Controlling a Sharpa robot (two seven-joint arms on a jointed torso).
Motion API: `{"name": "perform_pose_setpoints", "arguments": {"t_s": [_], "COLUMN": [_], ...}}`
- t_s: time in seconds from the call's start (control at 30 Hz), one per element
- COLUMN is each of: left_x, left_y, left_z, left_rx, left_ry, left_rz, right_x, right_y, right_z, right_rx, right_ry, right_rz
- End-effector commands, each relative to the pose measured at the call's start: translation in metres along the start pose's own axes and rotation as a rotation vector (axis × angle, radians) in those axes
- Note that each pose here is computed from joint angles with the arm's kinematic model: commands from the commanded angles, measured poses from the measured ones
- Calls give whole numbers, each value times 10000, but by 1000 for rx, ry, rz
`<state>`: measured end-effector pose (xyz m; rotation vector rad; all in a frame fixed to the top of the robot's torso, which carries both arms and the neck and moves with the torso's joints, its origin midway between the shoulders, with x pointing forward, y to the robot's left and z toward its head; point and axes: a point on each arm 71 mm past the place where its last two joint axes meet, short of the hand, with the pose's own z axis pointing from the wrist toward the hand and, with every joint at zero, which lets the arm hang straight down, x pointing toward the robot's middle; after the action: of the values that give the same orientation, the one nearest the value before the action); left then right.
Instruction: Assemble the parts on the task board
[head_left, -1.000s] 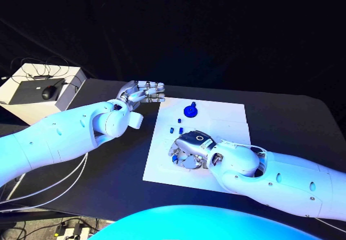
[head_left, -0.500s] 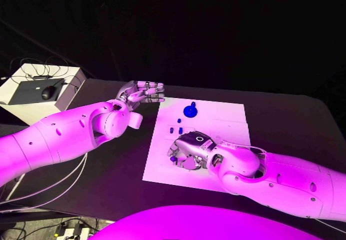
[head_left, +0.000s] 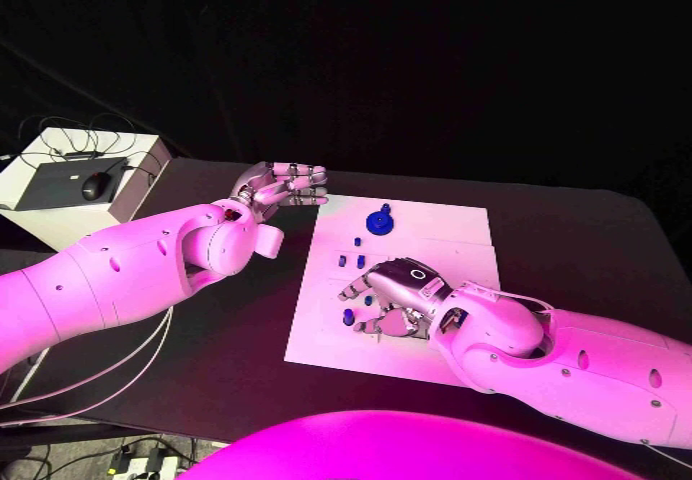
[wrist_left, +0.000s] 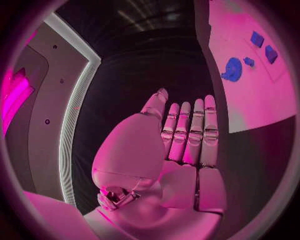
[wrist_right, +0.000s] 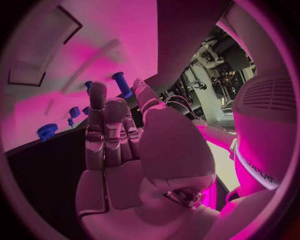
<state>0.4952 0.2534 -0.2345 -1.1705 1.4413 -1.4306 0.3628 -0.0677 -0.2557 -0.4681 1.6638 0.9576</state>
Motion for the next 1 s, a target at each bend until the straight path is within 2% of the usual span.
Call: {"name": "perform_pose_setpoints", "arguments": {"t_s": [0.03, 0.2, 0.23, 0.37, 0.5, 0.6, 0.73, 0.83, 1.0], "left_x": [16, 6, 4, 2, 6, 8, 4, -3, -2], "left_y": [-10, -10, -10, -8, -5, -4, -3, -2, 0], "left_z": [1, -2, -3, -1, 4, 6, 7, 5, -2], "left_rx": [5, 4, 4, 4, 7, 9, 12, 13, 13], "left_ry": [20, 19, 18, 18, 19, 19, 17, 15, 15], "left_rz": [-8, -8, -7, -7, -8, -9, -8, -8, -9], "right_x": [-138, -354, -432, -632, -794, -840, -797, -737, -657], "right_y": [-30, -217, -297, -516, -741, -919, -1101, -1188, -1258], "right_z": [-95, -277, -343, -495, -658, -786, -952, -1075, -1252], "right_rx": [-13, 45, 77, 165, 273, 379, 520, 613, 733], "right_ry": [-94, -143, -153, -150, -113, -54, 57, 146, 255], "right_rz": [103, 250, 301, 410, 492, 539, 573, 580, 560]}}
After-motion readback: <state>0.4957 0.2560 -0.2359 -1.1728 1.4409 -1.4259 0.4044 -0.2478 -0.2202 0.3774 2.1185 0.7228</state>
